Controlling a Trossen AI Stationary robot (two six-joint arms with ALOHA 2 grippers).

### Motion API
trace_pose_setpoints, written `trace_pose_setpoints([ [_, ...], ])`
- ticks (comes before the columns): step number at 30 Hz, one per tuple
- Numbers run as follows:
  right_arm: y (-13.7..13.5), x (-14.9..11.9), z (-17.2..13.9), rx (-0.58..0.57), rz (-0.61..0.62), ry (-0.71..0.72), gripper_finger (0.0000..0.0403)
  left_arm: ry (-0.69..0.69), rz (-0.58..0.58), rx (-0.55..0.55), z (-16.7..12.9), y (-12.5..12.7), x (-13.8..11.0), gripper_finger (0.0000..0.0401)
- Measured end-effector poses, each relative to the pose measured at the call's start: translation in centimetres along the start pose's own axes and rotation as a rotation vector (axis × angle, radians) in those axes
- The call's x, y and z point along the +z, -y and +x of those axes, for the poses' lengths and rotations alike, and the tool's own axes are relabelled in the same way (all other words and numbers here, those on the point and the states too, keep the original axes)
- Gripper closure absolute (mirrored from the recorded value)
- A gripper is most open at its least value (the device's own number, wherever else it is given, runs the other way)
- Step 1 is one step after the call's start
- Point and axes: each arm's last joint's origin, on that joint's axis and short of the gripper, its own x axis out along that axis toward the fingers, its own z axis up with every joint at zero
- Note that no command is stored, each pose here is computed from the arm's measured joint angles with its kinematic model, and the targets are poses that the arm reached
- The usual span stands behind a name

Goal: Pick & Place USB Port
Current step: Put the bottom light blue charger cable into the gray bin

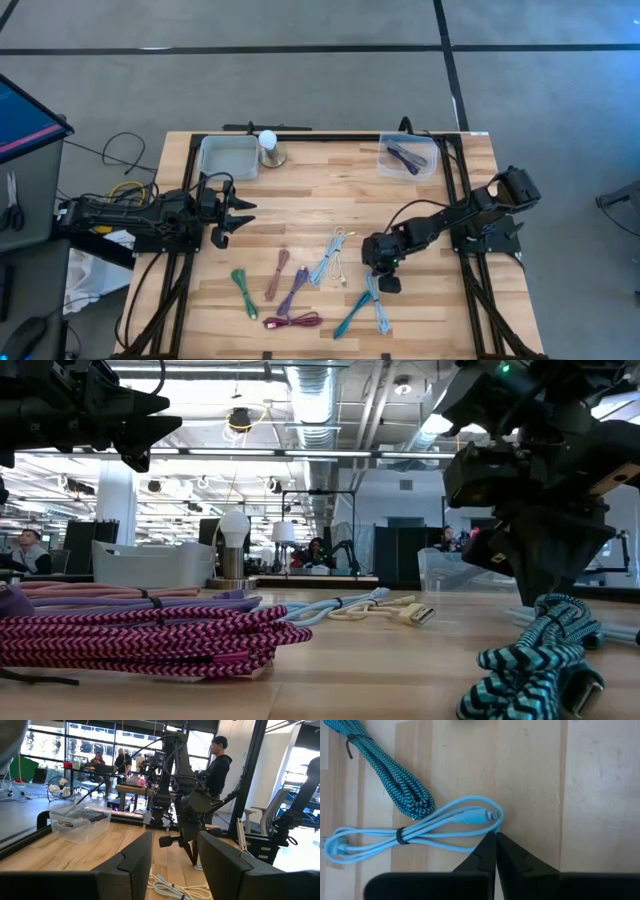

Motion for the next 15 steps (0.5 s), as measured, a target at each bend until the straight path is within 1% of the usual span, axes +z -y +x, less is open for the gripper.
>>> trace_pose_setpoints([
  [10, 0.17, 0.04, -0.05, 0.033, 0.002, -0.011, 0.0402, 0.0, 0.0, 0.0, 0.0, 0.0, 0.0, 0.0242],
  [15, 0.18, 0.51, -0.31, 0.059, 0.045, -0.021, 0.0388, 0.0, -0.001, 0.0, 0.0, 0.0, 0.0, 0.0242],
])
